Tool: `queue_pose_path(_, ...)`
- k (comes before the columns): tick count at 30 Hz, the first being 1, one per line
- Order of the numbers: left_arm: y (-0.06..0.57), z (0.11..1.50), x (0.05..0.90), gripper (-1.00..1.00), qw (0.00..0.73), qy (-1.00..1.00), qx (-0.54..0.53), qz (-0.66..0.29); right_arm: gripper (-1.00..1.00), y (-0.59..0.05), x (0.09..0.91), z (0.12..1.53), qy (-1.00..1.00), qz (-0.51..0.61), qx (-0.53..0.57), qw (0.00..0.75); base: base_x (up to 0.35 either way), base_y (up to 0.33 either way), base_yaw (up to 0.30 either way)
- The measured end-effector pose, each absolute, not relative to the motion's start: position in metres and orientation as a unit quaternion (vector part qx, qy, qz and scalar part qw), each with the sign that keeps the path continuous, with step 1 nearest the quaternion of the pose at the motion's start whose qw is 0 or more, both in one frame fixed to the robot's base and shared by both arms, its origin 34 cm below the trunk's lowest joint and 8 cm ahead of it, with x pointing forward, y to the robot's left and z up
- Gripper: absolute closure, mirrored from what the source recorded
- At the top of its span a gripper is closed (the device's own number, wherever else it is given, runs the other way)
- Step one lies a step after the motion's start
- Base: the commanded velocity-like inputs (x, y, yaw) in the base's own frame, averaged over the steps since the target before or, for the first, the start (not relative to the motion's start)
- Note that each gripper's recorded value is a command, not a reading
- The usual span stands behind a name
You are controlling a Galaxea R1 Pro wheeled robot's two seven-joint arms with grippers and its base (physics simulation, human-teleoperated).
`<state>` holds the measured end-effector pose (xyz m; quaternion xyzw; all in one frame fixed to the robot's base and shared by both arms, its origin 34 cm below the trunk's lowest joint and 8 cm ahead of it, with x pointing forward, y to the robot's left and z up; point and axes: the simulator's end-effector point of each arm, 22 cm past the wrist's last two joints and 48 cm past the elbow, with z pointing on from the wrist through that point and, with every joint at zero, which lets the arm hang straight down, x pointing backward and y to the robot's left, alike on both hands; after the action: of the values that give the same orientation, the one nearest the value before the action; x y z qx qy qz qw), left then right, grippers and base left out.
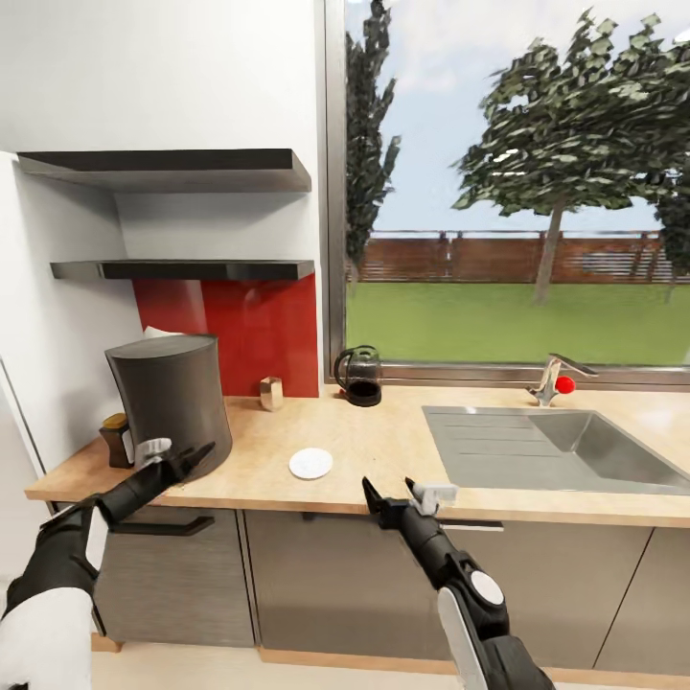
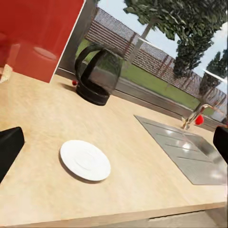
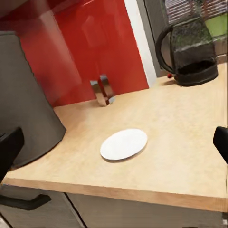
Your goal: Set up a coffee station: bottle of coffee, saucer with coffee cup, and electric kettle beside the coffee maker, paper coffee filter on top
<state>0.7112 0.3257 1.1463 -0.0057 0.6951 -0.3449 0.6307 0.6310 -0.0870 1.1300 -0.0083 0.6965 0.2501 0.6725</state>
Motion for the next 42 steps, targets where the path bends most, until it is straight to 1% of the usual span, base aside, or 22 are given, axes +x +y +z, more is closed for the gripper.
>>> queue_pose_path(3, 0.317, 1.152, 0.731, -1.00, 0.605, 0.725, -0.011, -0.328, -1.00, -0.112, 0.657, 1.152, 0.697, 0.235, 0.061, 0.675, 0.000, 0.000, 0.000)
queue_pose_path(6, 0.304, 1.156, 0.737, -1.00, 0.587, 0.738, -0.002, -0.332, -1.00, -0.119, 0.666, 1.159, 0.700, 0.235, 0.082, 0.669, 0.000, 0.000, 0.000)
queue_pose_path(8, 0.294, 1.168, 0.746, -1.00, 0.581, 0.742, 0.001, -0.334, -1.00, -0.112, 0.676, 1.172, 0.715, 0.255, 0.083, 0.646, 0.000, 0.000, 0.000)
queue_pose_path(10, 0.292, 1.172, 0.754, -1.00, 0.579, 0.745, -0.005, -0.331, -1.00, -0.113, 0.683, 1.179, 0.725, 0.253, 0.087, 0.634, 0.000, 0.000, 0.000)
queue_pose_path(13, 0.288, 1.166, 0.760, -1.00, 0.562, 0.756, -0.019, -0.335, -1.00, -0.130, 0.692, 1.173, 0.743, 0.235, 0.127, 0.614, 0.000, 0.000, 0.000)
queue_pose_path(18, 0.287, 1.154, 0.756, -1.00, 0.546, 0.767, -0.025, -0.336, -1.00, -0.154, 0.695, 1.166, 0.741, 0.248, 0.174, 0.600, 0.000, 0.000, 0.000)
queue_pose_path(26, 0.284, 1.150, 0.755, -1.00, 0.541, 0.770, -0.023, -0.337, -1.00, -0.154, 0.695, 1.152, 0.749, 0.247, 0.179, 0.587, 0.036, 0.000, 0.000)
queue_pose_path(32, 0.277, 1.148, 0.755, -1.00, 0.536, 0.774, -0.015, -0.337, -1.00, -0.152, 0.695, 1.139, 0.758, 0.246, 0.180, 0.576, 0.277, 0.000, -0.010)
queue_pose_path(39, 0.274, 1.146, 0.754, -1.00, 0.534, 0.774, -0.014, -0.340, -1.00, -0.147, 0.695, 1.122, 0.770, 0.244, 0.181, 0.561, 0.329, 0.000, -0.201)
queue_pose_path(42, 0.275, 1.144, 0.754, -1.00, 0.533, 0.775, -0.015, -0.340, -1.00, -0.145, 0.695, 1.116, 0.774, 0.244, 0.181, 0.556, 0.137, 0.000, -0.054)
